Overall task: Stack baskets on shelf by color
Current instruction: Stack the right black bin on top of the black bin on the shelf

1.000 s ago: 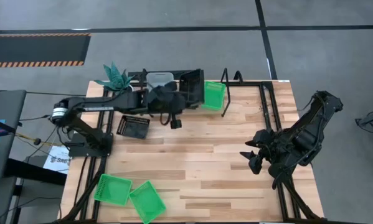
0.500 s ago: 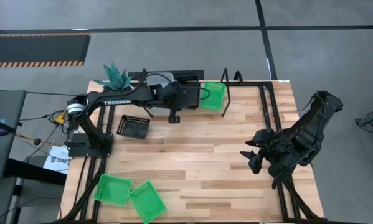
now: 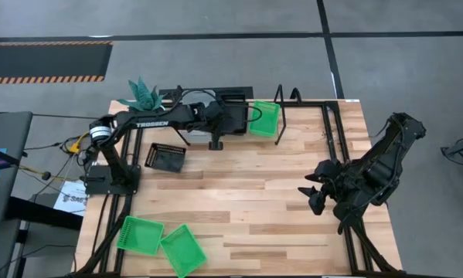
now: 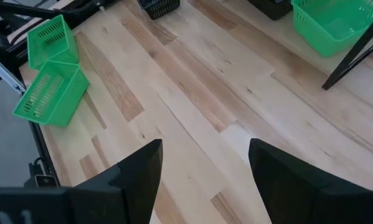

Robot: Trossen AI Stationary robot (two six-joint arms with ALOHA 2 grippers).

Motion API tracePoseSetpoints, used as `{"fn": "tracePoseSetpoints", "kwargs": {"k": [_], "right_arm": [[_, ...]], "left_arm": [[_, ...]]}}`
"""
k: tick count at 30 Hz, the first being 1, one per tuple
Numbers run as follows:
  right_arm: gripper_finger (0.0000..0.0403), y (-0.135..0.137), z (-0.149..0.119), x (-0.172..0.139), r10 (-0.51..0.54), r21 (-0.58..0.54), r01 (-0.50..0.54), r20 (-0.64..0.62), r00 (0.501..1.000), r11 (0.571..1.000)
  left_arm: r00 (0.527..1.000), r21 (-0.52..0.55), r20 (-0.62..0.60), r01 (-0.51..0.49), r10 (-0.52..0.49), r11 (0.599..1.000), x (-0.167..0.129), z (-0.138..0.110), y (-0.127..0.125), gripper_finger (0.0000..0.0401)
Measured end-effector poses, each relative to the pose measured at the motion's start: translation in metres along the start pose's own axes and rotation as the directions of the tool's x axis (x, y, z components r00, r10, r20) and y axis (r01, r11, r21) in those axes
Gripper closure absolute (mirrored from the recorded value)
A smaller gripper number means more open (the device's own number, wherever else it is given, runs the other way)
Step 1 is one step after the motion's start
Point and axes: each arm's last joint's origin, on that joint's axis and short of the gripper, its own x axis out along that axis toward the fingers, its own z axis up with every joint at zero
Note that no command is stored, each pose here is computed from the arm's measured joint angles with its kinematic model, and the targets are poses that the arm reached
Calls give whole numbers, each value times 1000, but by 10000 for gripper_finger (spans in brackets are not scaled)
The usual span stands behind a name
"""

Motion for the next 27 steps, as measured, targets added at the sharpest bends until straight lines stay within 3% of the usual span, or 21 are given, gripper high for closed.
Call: {"fn": "tracePoseSetpoints", "kwargs": {"k": [18, 27], "right_arm": [[139, 0, 0, 0, 1, 20, -1, 3, 1000, 1000], [139, 0, 0, 0, 1, 19, -1, 4, 1000, 1000]], "left_arm": [[1000, 32, 15, -6, 6, 999, 1, 3, -1, 401], [1000, 32, 20, -10, 9, 999, 1, 3, -1, 353]]}}
